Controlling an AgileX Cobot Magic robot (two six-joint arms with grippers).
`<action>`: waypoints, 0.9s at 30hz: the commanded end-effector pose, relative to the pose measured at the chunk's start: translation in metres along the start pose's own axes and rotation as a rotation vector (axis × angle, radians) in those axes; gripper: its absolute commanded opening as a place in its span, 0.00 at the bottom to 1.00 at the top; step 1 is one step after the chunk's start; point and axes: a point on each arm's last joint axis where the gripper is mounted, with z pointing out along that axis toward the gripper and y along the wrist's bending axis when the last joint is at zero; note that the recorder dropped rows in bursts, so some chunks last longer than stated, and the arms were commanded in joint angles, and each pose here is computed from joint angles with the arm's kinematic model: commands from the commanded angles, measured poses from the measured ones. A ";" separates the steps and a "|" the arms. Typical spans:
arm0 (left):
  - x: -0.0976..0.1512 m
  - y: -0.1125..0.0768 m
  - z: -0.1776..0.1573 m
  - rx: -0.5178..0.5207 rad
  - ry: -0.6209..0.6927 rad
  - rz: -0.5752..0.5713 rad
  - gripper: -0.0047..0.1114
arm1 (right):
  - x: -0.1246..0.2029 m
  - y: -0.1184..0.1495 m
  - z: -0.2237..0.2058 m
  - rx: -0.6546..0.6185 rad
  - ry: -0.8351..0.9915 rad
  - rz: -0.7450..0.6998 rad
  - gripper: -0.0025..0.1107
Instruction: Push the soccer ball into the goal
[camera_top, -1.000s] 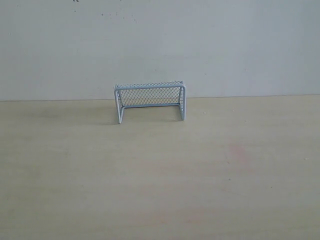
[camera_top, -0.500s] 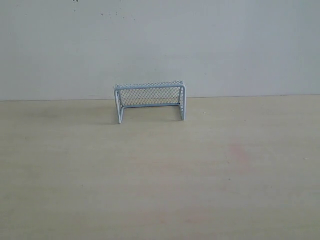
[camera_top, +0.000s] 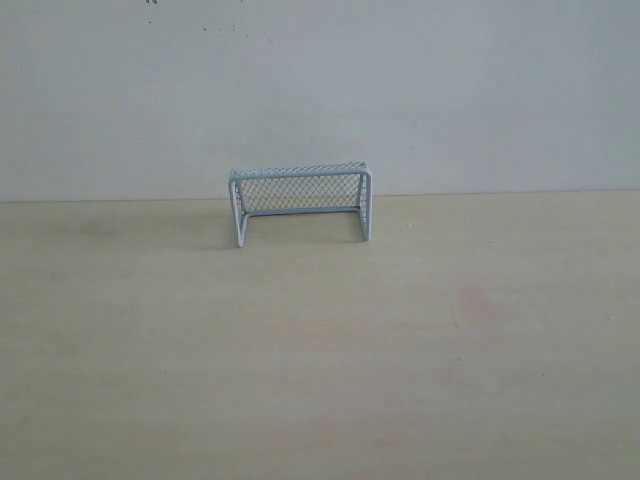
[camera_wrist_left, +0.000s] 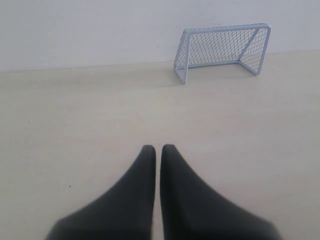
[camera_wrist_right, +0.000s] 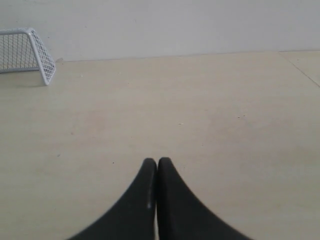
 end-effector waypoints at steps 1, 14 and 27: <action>0.001 0.000 0.000 0.001 -0.001 -0.012 0.08 | 0.000 0.000 0.000 0.000 0.000 -0.017 0.02; 0.001 0.000 0.000 0.001 -0.001 -0.012 0.08 | 0.001 0.000 0.000 0.000 0.004 -0.017 0.02; 0.001 0.000 0.000 0.001 -0.001 -0.012 0.08 | 0.000 0.000 0.000 0.000 0.001 -0.007 0.02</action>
